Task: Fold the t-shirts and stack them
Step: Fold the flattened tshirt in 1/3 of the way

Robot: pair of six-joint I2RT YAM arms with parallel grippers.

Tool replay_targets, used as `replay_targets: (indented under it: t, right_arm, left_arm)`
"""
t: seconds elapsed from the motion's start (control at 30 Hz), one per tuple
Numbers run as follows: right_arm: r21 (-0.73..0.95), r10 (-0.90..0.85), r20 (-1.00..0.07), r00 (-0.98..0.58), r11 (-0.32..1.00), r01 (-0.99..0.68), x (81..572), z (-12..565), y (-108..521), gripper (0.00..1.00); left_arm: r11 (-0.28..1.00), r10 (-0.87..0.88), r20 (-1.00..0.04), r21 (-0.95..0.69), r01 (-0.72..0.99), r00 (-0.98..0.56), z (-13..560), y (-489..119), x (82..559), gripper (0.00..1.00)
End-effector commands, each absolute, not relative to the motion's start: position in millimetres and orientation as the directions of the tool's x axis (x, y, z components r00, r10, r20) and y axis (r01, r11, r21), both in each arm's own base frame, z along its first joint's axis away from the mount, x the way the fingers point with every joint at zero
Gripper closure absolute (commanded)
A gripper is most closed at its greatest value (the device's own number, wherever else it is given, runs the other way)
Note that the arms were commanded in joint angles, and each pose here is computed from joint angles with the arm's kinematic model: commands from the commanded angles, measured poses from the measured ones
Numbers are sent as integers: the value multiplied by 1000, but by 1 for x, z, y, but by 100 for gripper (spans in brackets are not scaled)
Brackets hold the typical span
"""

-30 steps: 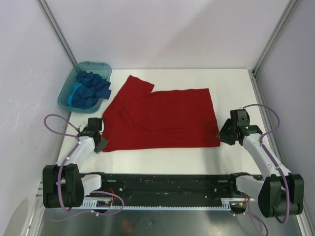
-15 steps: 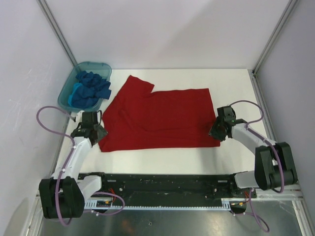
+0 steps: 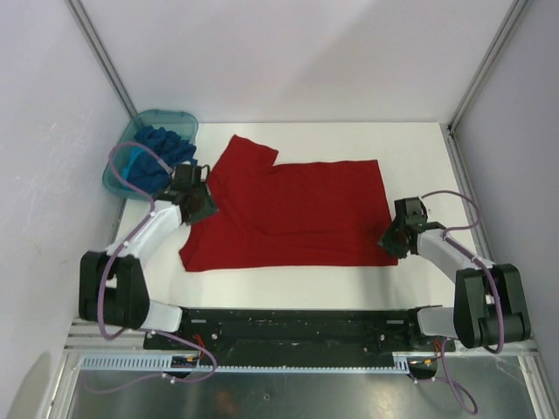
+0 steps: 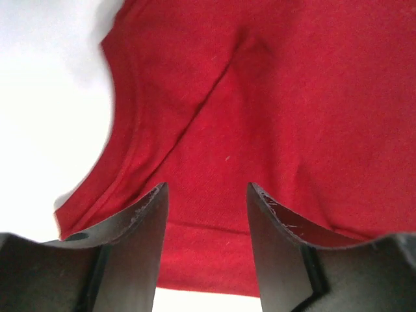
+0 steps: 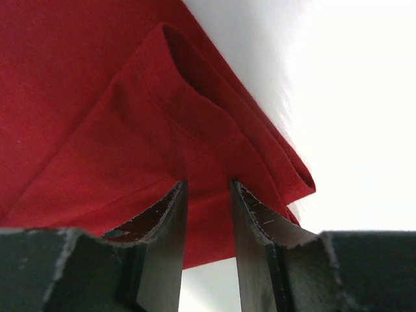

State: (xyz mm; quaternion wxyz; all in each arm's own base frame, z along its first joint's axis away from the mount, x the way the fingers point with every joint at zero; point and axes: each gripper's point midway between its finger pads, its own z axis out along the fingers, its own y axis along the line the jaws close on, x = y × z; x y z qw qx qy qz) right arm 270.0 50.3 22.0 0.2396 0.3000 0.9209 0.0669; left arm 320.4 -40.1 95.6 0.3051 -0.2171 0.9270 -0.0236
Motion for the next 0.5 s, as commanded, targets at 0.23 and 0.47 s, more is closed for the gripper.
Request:
replay_targets:
  t: [0.23, 0.47]
  right_arm:
    - [328, 487, -547, -681, 873, 362, 287, 91, 84, 60]
    - [380, 410, -615, -673, 903, 202, 329, 114, 130, 60]
  left_arm:
    - [972, -228, -589, -182, -147, -775, 101, -93, 408, 45]
    - [990, -123, -591, -12, -144, -797, 81, -83, 429, 46]
